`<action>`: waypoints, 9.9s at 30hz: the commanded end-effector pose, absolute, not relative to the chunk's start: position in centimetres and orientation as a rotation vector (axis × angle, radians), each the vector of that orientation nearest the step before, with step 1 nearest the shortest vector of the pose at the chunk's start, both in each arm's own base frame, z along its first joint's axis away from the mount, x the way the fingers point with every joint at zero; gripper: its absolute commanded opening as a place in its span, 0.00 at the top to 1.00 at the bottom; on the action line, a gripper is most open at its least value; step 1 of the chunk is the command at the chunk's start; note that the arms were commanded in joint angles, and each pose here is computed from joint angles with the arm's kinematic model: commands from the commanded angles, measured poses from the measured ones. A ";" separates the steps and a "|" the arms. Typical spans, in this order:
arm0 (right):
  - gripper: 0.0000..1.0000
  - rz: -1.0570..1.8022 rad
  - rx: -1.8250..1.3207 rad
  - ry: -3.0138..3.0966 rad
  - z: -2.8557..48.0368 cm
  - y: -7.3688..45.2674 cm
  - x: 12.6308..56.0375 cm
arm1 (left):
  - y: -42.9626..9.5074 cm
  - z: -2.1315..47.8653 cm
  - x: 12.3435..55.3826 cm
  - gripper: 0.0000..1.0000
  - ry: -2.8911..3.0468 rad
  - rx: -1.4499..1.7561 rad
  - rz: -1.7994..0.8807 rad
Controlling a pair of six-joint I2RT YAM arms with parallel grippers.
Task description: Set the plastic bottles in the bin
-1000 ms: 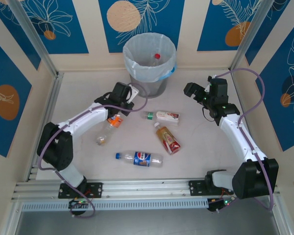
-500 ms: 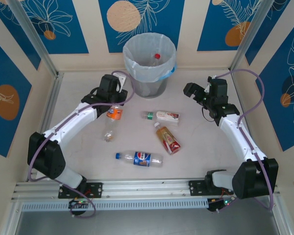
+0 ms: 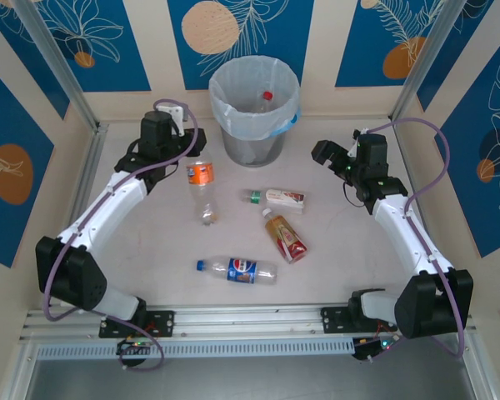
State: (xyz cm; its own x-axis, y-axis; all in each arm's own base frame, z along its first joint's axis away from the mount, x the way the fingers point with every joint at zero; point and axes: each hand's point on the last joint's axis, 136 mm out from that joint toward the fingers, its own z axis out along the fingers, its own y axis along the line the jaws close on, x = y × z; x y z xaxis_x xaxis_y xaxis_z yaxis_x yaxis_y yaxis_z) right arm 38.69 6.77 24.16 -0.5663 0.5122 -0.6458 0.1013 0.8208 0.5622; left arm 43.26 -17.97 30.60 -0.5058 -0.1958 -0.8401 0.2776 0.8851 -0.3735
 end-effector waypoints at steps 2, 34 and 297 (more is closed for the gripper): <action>0.00 0.628 0.450 2.110 24.5 7.0 38.4 | -19.5 37.8 42.6 1.00 1.830 0.058 -0.787; 0.00 0.574 0.442 2.088 24.8 5.7 35.4 | -23.1 55.8 53.8 1.00 1.277 -0.137 -1.173; 0.01 0.389 -0.513 1.769 40.8 21.7 55.7 | -11.2 14.1 26.1 0.01 2.498 -0.762 -0.471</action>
State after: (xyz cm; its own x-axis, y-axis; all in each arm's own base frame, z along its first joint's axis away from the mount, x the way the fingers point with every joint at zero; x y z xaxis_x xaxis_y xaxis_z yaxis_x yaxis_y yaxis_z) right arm 58.45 23.09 35.44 -0.2440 -0.2173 -0.9451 -0.5878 0.8083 -0.0341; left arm 28.42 -10.17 14.59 -0.7187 -0.5579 -0.4149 -0.3765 0.8140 -0.4424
